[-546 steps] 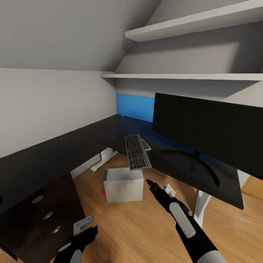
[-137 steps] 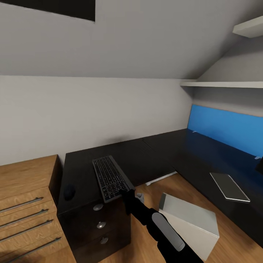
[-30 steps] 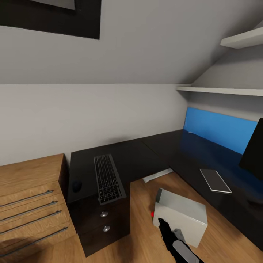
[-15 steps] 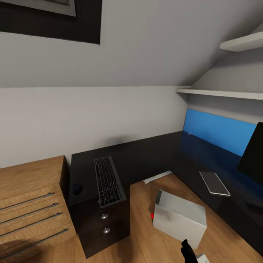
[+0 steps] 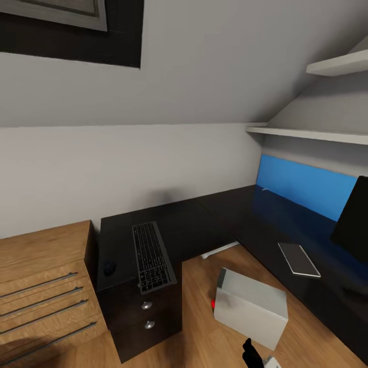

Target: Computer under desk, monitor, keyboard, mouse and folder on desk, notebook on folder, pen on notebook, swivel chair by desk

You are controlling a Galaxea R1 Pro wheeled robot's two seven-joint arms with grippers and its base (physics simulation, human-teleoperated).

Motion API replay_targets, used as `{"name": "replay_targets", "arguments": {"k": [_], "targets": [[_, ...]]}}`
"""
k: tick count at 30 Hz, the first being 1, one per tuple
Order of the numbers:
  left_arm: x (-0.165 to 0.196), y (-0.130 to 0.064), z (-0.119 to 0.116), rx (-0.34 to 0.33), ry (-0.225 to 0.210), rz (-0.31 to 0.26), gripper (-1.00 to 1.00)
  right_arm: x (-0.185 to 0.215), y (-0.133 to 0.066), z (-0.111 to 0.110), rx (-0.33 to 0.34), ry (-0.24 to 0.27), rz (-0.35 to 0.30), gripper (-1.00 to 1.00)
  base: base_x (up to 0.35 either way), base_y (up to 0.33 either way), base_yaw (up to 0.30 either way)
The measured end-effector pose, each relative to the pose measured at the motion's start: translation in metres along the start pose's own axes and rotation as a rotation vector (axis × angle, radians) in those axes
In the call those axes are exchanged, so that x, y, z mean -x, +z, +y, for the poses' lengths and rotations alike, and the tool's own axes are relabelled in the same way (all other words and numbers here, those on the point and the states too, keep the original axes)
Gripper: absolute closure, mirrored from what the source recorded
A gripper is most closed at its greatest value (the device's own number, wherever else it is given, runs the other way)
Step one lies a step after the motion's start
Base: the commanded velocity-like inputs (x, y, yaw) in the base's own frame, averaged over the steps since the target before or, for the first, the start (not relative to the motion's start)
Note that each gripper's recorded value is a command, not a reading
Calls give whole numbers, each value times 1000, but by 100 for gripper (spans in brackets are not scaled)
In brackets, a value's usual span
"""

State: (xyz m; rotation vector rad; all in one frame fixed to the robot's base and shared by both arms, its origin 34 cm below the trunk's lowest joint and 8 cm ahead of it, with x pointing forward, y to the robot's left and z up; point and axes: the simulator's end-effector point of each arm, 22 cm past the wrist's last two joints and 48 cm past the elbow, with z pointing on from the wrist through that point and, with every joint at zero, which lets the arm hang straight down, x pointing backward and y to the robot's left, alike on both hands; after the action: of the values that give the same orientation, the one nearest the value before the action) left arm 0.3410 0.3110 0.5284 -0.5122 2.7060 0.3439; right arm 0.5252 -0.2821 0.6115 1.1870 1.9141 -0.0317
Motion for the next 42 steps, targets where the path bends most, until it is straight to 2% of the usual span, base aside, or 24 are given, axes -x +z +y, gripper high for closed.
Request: {"name": "replay_targets", "arguments": {"k": [2, 6, 9, 11, 21, 35, 42], "targets": [[-6, -4, 0, 1, 1, 7, -100, -5, -5, -1, 2, -19, 14, -100, 0, 0, 0], [-16, -14, -10, -10, -2, 27, -100, -12, -15, -20, -24, -49, 31, -100, 0, 0, 0], [-17, -19, -15, -17, -4, 35, -100, -10, -19, -28, -49, -42, 30, -100, 0, 0, 0], [-18, -23, -18, -20, -3, 43, -100, -6, -21, -41, -70, -44, 26, -100, 0, 0, 0], [-14, -37, -16, -20, -3, 47, -100, 4, -33, -64, -118, -80, 24, -100, 0, 0, 0], [-10, -54, -12, -19, -2, 49, -100, 17, -45, -47, -41, -164, 23, -100, 0, 0, 0], [-8, -62, -3, 0, -12, 6, -100, 23, -52, -46, -44, -163, 24, -100, 0, 0, 49]]}}
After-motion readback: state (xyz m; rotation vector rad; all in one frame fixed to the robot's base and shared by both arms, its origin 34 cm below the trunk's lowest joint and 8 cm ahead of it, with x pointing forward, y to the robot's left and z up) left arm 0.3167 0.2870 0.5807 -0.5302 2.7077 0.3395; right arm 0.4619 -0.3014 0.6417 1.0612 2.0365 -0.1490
